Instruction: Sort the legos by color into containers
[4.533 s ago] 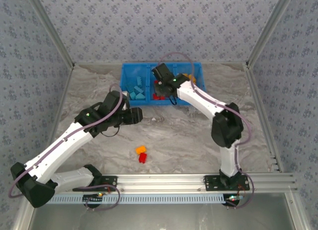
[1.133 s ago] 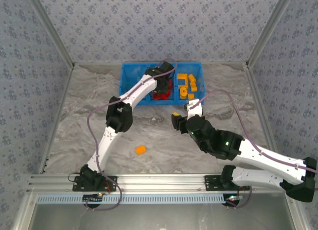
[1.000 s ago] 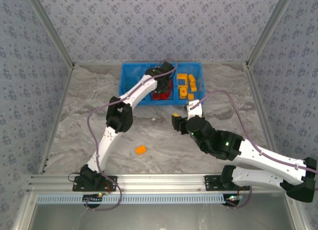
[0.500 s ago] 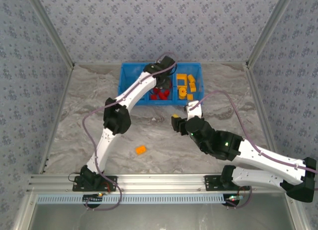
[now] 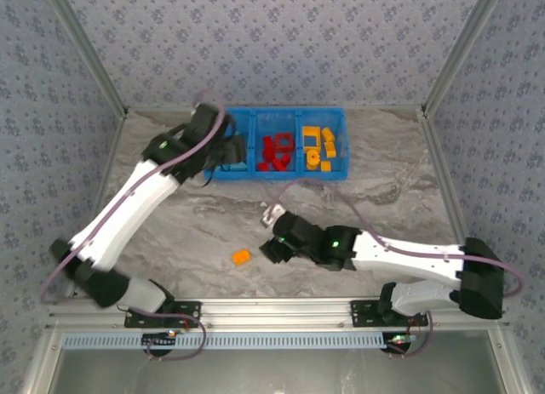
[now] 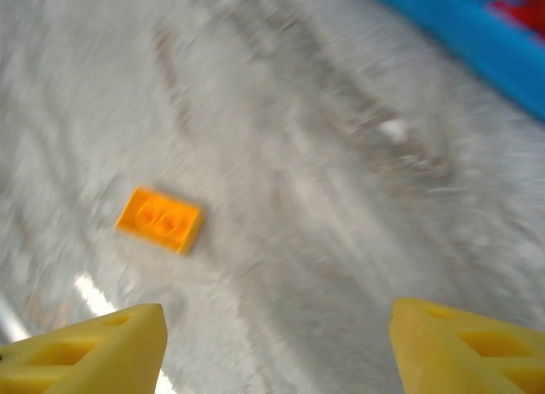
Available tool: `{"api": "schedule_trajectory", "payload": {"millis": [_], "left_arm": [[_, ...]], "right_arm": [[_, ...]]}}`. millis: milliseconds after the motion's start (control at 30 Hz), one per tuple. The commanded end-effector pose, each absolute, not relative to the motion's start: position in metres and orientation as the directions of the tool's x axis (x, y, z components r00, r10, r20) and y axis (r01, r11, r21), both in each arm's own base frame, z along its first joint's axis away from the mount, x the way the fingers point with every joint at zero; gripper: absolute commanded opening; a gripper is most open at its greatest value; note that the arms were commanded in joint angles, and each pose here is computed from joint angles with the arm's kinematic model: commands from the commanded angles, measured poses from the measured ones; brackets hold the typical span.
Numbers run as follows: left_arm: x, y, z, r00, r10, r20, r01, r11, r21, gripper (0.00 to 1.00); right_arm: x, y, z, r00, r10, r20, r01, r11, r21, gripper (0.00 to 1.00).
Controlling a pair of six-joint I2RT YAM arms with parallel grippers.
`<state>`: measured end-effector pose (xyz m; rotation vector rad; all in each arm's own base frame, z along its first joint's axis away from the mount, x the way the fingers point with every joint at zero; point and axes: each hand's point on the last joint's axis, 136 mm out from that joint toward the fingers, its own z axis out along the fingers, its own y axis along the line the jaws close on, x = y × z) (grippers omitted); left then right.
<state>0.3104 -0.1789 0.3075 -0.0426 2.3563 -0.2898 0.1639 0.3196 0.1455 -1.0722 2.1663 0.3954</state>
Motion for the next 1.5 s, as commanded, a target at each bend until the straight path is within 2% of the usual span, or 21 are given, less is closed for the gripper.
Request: {"api": "schedule_trajectory", "payload": {"millis": [0,100,133,167,300,433,633,867,1133,1467], "left_arm": [[0.262,-0.166,0.280,-0.780,-0.104,-0.617,0.114,0.946,-0.303,0.69],[0.213,-0.158,0.262,-0.821,-0.115,-0.559,0.153,0.899,-0.410,0.69],[0.197,-0.157,0.257,-0.835,-0.123,-0.537,0.162,0.876,-0.453,0.69],[0.185,-0.156,0.251,-0.846,-0.129,-0.518,0.166,0.860,-0.484,0.69],[0.144,-0.135,0.236,-0.864,-0.182,-0.469,0.121,0.830,-0.545,0.70],[0.118,-0.110,0.232,-0.865,-0.213,-0.454,0.078,0.837,-0.541,0.70],[0.111,-0.101,0.227,-0.862,-0.232,-0.452,0.056,0.841,-0.539,0.70],[0.118,-0.107,0.233,-0.851,-0.235,-0.469,0.071,0.833,-0.548,0.70],[0.114,-0.104,0.231,-0.856,-0.225,-0.465,0.070,0.842,-0.535,0.69],[0.111,-0.103,0.221,-0.864,-0.231,-0.447,0.055,0.840,-0.540,0.69]], "right_arm": [[0.139,0.344,0.136,-0.278,-0.733,-0.620,-0.925,0.378,-0.032,0.73],[0.139,0.349,0.111,-0.201,-0.832,-0.517,-0.957,0.280,-0.080,0.77],[0.141,0.353,0.104,-0.175,-0.853,-0.492,-0.963,0.252,-0.094,0.84],[0.141,0.356,0.097,-0.152,-0.868,-0.473,-0.969,0.226,-0.104,1.00],[0.147,0.371,0.073,-0.094,-0.906,-0.414,-0.982,0.152,-0.110,1.00],[0.162,0.381,0.054,-0.079,-0.921,-0.382,-0.980,0.141,-0.137,1.00],[0.182,0.405,0.042,-0.073,-0.925,-0.373,-0.981,0.135,-0.143,1.00],[0.194,0.413,0.030,-0.131,-0.933,-0.335,-0.984,0.163,-0.072,0.86],[0.199,0.412,0.027,-0.206,-0.929,-0.308,-0.975,0.221,-0.014,0.60],[0.192,0.397,0.019,-0.294,-0.916,-0.274,-0.949,0.314,-0.031,0.60]]}}
